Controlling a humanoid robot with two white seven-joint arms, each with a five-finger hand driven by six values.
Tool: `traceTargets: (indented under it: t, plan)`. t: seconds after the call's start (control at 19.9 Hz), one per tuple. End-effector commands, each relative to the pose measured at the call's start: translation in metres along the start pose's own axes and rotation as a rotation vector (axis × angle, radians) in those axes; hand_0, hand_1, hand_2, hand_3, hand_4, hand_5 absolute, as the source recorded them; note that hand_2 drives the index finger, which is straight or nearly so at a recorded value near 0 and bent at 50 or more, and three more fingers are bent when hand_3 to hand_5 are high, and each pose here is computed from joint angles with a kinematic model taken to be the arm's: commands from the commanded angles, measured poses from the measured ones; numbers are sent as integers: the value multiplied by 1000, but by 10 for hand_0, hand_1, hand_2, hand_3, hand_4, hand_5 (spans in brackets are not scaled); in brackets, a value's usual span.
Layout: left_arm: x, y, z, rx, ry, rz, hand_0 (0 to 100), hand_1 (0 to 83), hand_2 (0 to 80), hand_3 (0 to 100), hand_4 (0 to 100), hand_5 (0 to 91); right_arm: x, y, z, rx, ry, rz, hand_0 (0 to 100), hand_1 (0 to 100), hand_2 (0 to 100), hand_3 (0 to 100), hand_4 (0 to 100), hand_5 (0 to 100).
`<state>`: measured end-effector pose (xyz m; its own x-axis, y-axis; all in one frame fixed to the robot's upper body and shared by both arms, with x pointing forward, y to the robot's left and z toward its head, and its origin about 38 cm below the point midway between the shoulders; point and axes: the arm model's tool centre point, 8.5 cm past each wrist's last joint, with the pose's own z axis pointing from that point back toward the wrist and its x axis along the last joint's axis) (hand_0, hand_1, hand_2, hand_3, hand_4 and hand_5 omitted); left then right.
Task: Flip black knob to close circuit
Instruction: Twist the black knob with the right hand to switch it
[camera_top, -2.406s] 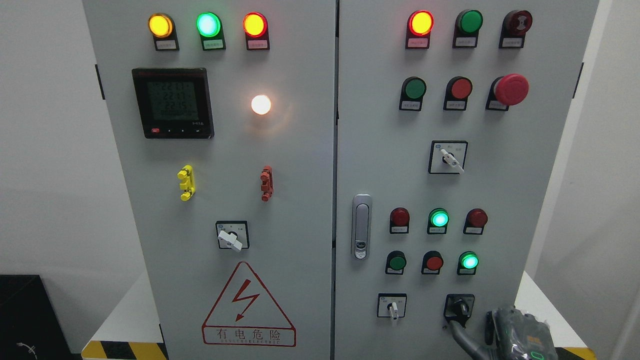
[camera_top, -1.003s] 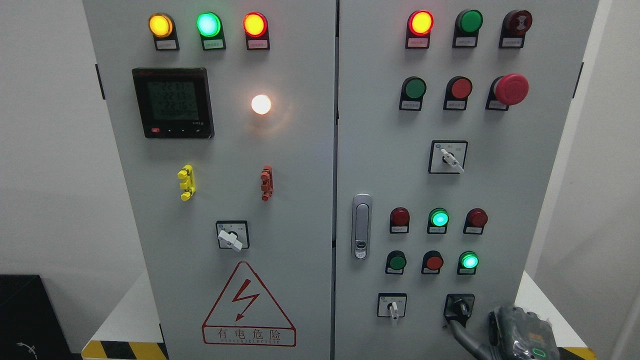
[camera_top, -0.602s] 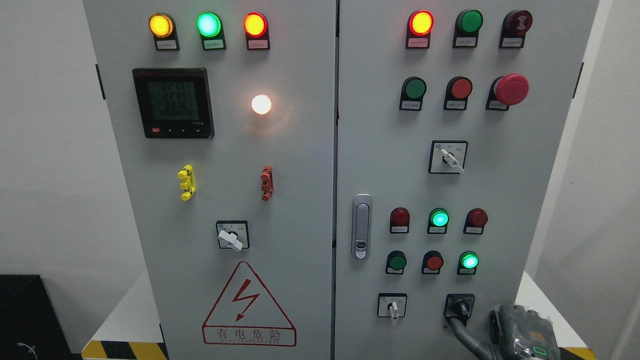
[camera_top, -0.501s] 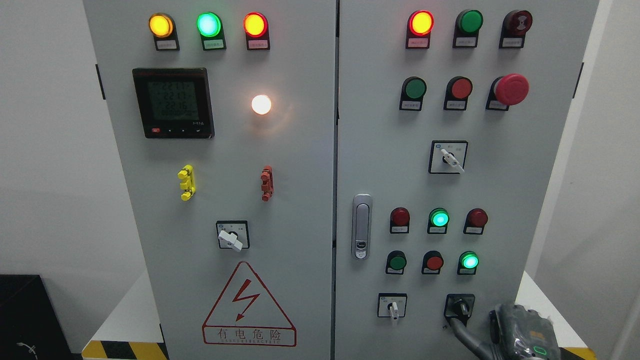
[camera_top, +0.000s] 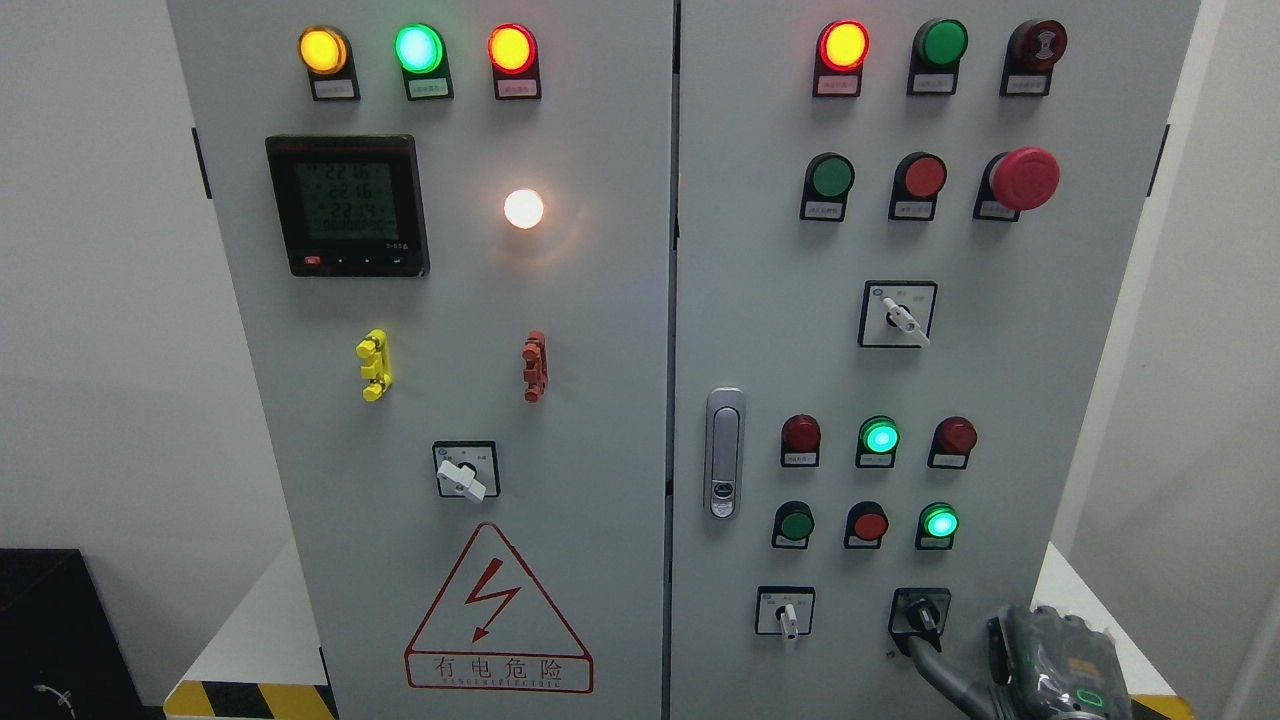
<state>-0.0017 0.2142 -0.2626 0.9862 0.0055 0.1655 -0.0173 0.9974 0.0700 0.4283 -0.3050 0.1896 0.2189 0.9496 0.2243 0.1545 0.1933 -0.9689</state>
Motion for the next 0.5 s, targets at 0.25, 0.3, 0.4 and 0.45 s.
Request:
traceTargets:
  t: [0.25, 0.3, 0.4, 0.45]
  plan:
    - [-7, -1, 2, -8, 18, -42, 0, 0, 0, 0, 0, 0, -11, -4, 0, -10, 22, 11, 0, 73, 776, 957, 759, 764]
    - [-7, -1, 2, -7, 19, -41, 0, 0, 0, 0, 0, 0, -11, -4, 0, -10, 22, 11, 0, 73, 776, 957, 759, 764]
    - [-7, -1, 2, -8, 18, -42, 0, 0, 0, 0, 0, 0, -12, -4, 0, -10, 23, 10, 0, 74, 776, 958, 759, 764]
    - [-7, -1, 2, -7, 19, -41, 0, 0, 0, 0, 0, 0, -12, -4, 0, -9, 23, 12, 0, 75, 776, 958, 759, 764]
